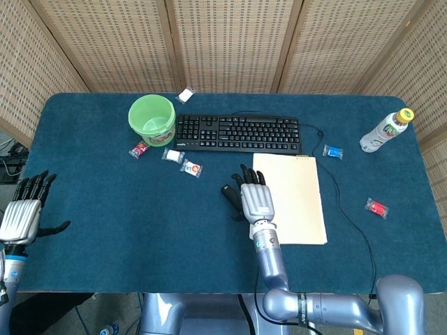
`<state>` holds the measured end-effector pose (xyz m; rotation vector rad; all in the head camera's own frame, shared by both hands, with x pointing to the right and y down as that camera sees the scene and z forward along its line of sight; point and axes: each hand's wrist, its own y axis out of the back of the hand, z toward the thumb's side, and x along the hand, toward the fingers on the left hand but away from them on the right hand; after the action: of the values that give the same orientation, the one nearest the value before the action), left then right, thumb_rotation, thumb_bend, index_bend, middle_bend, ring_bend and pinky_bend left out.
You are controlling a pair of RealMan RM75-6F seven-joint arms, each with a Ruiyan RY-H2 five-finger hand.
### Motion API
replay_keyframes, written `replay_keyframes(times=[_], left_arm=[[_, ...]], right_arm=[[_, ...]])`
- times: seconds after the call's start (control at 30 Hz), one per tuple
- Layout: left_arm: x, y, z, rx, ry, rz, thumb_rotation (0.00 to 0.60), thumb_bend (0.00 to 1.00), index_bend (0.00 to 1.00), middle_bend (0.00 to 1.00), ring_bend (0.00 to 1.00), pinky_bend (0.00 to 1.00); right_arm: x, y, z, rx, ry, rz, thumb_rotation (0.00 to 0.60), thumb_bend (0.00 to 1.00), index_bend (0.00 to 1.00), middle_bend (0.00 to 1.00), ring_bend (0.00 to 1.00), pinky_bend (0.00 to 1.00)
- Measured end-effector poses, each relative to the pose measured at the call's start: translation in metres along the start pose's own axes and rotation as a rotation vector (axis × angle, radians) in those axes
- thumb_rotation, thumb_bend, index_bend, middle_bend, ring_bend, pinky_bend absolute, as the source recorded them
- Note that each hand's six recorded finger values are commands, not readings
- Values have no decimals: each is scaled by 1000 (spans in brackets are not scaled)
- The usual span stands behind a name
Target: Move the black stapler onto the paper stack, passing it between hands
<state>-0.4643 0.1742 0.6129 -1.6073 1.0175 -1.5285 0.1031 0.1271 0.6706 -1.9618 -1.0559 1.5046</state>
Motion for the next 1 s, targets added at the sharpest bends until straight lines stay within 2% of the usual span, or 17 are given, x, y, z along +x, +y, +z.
replay_keyframes(times=[0.3, 1.0], left_arm=[[0, 1, -1, -3, 4, 1, 600, 182, 0, 0, 0, 0], [1, -1, 0, -3, 2, -9, 600, 182, 0, 0, 0, 0]], right_arm=[[-4, -22, 4, -7, -22, 39, 600, 120, 223, 0, 0, 10], [-24, -45, -15, 29, -89, 60, 600, 133, 254, 0, 0, 15]])
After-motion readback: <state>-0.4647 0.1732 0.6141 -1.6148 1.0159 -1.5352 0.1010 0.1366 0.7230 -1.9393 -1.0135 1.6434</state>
